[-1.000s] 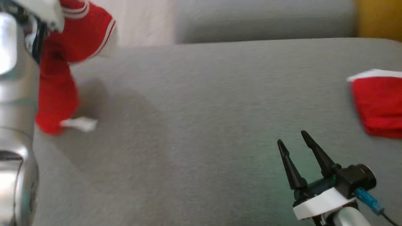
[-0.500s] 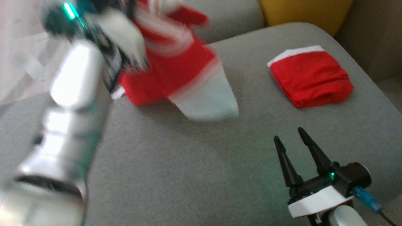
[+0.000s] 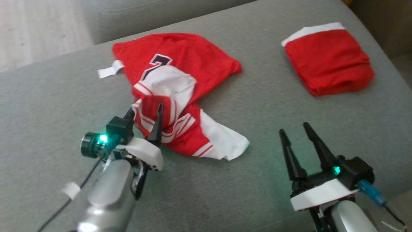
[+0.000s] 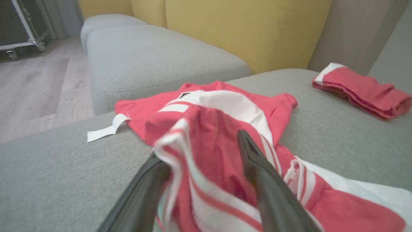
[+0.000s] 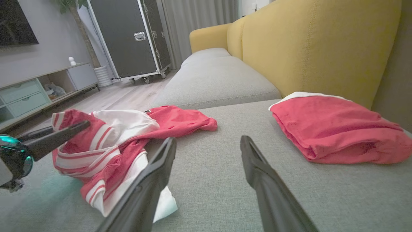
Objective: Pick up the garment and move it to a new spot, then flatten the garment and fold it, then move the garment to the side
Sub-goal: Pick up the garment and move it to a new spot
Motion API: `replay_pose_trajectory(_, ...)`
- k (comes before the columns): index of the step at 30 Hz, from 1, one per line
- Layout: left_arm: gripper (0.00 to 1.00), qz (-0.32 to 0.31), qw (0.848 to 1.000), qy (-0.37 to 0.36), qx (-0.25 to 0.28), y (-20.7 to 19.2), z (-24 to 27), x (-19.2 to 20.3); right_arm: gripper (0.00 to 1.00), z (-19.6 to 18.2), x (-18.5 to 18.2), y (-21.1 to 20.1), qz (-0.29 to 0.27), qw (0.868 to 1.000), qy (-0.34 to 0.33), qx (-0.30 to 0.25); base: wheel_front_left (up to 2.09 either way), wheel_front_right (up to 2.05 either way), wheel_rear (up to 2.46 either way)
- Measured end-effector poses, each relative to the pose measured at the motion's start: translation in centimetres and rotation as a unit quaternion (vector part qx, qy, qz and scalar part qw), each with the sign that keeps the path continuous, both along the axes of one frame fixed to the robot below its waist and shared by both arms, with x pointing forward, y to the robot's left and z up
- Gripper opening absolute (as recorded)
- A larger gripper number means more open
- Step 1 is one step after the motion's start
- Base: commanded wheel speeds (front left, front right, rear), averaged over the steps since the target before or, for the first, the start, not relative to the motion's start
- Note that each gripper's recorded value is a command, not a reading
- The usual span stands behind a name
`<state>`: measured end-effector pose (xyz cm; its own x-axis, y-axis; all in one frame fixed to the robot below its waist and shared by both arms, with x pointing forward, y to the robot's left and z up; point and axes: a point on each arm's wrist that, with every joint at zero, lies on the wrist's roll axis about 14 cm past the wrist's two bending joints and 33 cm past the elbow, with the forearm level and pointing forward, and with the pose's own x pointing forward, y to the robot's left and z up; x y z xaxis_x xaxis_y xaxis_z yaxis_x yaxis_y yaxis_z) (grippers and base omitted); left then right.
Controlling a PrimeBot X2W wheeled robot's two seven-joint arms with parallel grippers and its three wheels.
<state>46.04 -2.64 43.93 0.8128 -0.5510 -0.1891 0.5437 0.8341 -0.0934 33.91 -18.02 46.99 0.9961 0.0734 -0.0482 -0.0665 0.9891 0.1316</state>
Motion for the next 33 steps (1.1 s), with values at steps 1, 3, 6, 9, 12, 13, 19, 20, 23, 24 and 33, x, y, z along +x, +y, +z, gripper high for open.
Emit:
replay_pose_trajectory(1,1.0,0.012,1.0,-0.013,-0.011,0.3,0.9,-0.1,1.0,-0.1,0.1,0.1,0.002,1.0,0.001,0.002,0.0,0.0,0.0)
replay_pose_trajectory(3,1.0,0.025,0.999,-0.027,-0.019,0.8,1.9,-0.3,1.0,-0.2,0.2,0.3,0.006,1.0,0.001,0.003,0.0,0.0,0.0)
replay_pose_trajectory(6,1.0,0.064,0.996,-0.055,-0.031,2.9,3.5,-1.9,1.0,-0.1,-0.3,0.6,0.011,1.0,-0.001,0.002,0.0,0.0,0.0)
replay_pose_trajectory(9,1.0,0.106,0.992,-0.059,-0.032,5.5,3.4,-4.7,1.0,-0.2,-1.0,1.0,0.017,1.0,-0.001,0.001,0.0,0.0,0.0)
replay_pose_trajectory(12,1.0,0.154,0.985,-0.064,-0.036,8.4,3.6,-7.1,1.0,0.2,-1.1,1.4,0.025,1.0,-0.011,-0.003,0.0,0.0,0.0)
replay_pose_trajectory(13,1.0,0.169,0.982,-0.07,-0.037,9.4,3.9,-7.7,1.0,0.5,-1.0,1.6,0.029,0.999,-0.016,-0.005,0.0,0.0,0.0)
replay_pose_trajectory(19,1.0,0.241,0.963,-0.099,-0.062,14.2,5.7,-12.2,1.0,1.5,-1.9,2.6,0.046,0.998,-0.034,-0.01,0.0,0.0,0.0)
replay_pose_trajectory(20,1.0,0.251,0.961,-0.099,-0.062,14.9,5.6,-13.1,1.0,1.4,-2.3,2.8,0.046,0.998,-0.034,-0.008,0.0,0.0,0.0)
replay_pose_trajectory(23,1.0,0.268,0.956,-0.105,-0.05,15.9,5.5,-15.7,1.0,1.2,-3.4,3.0,0.048,0.998,-0.033,-0.004,0.0,0.0,0.0)
replay_pose_trajectory(24,1.0,0.273,0.955,-0.106,-0.049,16.2,5.5,-16.3,1.0,1.0,-3.8,3.1,0.049,0.998,-0.031,-0.003,0.0,0.0,0.0)
replay_pose_trajectory(33,1.0,0.292,0.949,-0.113,-0.036,17.3,5.4,-18.3,1.0,0.9,-4.8,3.9,0.058,0.998,-0.03,0.0,0.0,0.0,0.0)
